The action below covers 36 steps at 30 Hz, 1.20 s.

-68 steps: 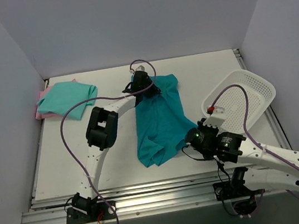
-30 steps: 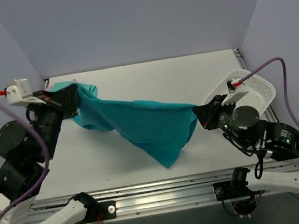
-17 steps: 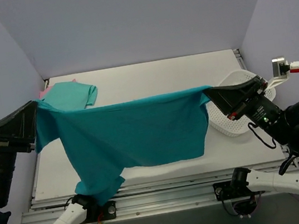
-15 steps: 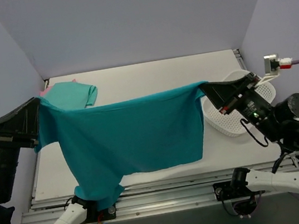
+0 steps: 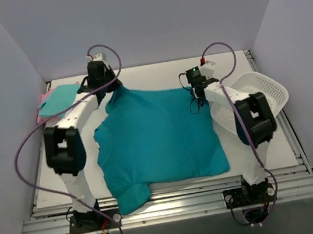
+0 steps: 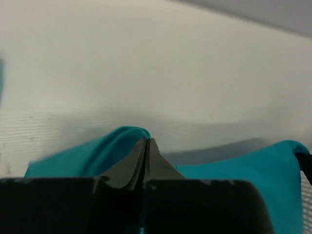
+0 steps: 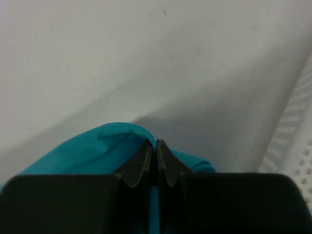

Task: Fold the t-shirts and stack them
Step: Flatten the tshirt out

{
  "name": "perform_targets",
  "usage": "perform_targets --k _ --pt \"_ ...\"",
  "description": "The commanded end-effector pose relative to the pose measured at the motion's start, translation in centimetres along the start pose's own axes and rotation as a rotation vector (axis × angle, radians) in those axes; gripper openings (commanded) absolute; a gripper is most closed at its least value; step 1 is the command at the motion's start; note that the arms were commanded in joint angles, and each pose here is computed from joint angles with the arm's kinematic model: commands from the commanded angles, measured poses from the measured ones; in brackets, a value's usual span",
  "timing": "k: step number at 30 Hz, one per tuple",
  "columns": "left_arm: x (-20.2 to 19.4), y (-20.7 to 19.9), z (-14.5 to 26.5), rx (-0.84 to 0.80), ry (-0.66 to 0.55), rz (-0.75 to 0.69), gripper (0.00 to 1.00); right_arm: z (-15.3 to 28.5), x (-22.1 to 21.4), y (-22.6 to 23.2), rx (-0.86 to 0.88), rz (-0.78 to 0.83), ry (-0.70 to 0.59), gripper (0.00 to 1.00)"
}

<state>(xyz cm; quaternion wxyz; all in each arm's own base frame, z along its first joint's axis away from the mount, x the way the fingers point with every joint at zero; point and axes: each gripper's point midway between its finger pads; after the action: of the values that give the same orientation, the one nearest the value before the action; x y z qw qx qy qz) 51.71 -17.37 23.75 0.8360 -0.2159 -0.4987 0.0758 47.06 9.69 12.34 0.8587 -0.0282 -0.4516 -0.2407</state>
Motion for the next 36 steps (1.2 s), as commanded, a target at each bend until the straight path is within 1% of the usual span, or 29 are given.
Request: perform_targets --k 1,2,3,5,6,7,8,9,11,12,13,14,17,20,21,22,24,25,26,27,28,29,30,33,35,36 --pt "-5.4 2.9 -8.4 0.009 0.192 0.036 0.02 -3.1 -1.0 3.5 0.022 -0.021 0.069 0.0" --pt "-3.4 1.9 -9.7 -0.025 0.174 0.042 0.02 -4.9 -3.1 3.4 -0.006 0.006 0.109 0.0" --pt "-6.2 3.4 -11.8 -0.005 0.239 0.055 0.02 -5.4 -3.4 4.0 0.008 0.01 0.119 0.0" --pt "-5.9 3.4 -12.7 -0.014 0.217 0.045 0.02 -6.0 -3.7 4.7 0.028 0.013 0.122 0.0" --pt "-5.6 3.5 -13.0 -0.022 0.193 0.04 0.05 -6.0 -3.5 5.0 0.04 0.01 0.117 0.0" --pt "-5.1 3.6 -12.9 -0.016 0.176 0.027 0.14 -6.0 -3.5 5.0 0.041 0.011 0.116 0.0" --pt "-4.3 3.6 -12.9 -0.016 0.157 0.022 0.41 -5.8 -3.2 5.0 0.042 0.013 0.11 0.04" --pt "-4.0 3.8 -12.8 -0.012 0.157 0.022 0.54 -5.6 -3.0 5.0 0.042 0.014 0.105 0.17" --pt "-2.8 3.8 -12.4 -0.012 0.147 0.024 0.8 -4.8 -2.2 4.8 0.041 0.005 0.086 0.4" --pt "-1.8 3.6 -12.0 -0.012 0.134 0.024 0.83 -4.4 -1.9 4.9 0.045 0.003 0.079 0.66" --pt "-1.3 3.5 -11.8 -0.014 0.127 0.016 0.84 -4.0 -1.3 4.6 0.029 0.001 0.055 0.78" --pt "-0.7 3.3 -11.5 -0.016 0.114 0.01 0.86 -3.2 -0.4 4.5 0.023 -0.015 0.034 0.81" --pt "1.3 2.4 -10.2 -0.028 0.073 -0.014 0.88 -1.6 1.0 4.1 -0.006 -0.02 -0.011 0.83" --pt "2.7 2.6 -8.4 0.021 0.045 -0.027 0.88 0.7 2.1 3.8 -0.05 0.0 -0.068 0.83" --pt "4.5 1.9 -6.8 0.017 -0.001 -0.031 0.89 1.2 2.1 3.9 -0.049 0.007 -0.078 0.83" --pt "3.5 2.7 -6.4 0.042 0.013 -0.029 0.89 2.1 2.5 4.3 -0.034 0.009 -0.093 0.83" --pt "5.1 2.5 -4.1 0.068 -0.036 -0.026 0.89 2.6 2.4 4.4 -0.027 0.01 -0.096 0.83" --pt "4.9 2.7 -3.7 0.076 -0.034 -0.016 0.89 2.8 2.2 4.3 -0.024 0.013 -0.094 0.83" --pt "3.5 3.3 -3.6 0.089 -0.01 -0.013 0.89 3.0 2.0 4.6 -0.013 0.013 -0.092 0.83" --pt "3.7 3.2 -3.0 0.089 -0.021 -0.014 0.88 2.9 1.7 4.6 -0.008 0.014 -0.089 0.82" --pt "3.0 3.6 -3.0 0.093 -0.013 -0.009 0.86 2.8 1.3 4.6 -0.003 0.016 -0.081 0.81" --pt "1.2 4.4 -3.4 0.102 0.006 0.001 0.85 2.7 0.9 5.1 0.021 0.014 -0.069 0.79" --pt "0.4 4.9 -3.6 0.109 0.016 0.009 0.84 2.5 0.5 5.2 0.028 0.019 -0.061 0.79" --pt "-2.9 6.9 -5.2 0.144 0.071 0.049 0.76 1.5 -0.9 5.4 0.028 0.04 -0.032 0.76" --pt "-4.1 7.8 -6.1 0.16 0.095 0.06 0.67 0.8 -1.8 5.4 0.021 0.055 -0.017 0.75" --pt "-5.1 8.5 -6.9 0.171 0.112 0.065 0.61 0.6 -2.0 5.3 0.016 0.06 -0.014 0.75"
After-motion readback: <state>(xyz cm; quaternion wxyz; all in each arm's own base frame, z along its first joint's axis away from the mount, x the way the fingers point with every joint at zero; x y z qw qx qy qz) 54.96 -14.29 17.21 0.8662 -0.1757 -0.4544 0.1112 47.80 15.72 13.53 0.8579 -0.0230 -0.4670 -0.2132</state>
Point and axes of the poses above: each gripper's point midway between its finger pads, its own z axis back along the fingers, its own y axis along the line the jaws close on, x = y × z, and after that the axes turned 1 degree about -z, right-handed
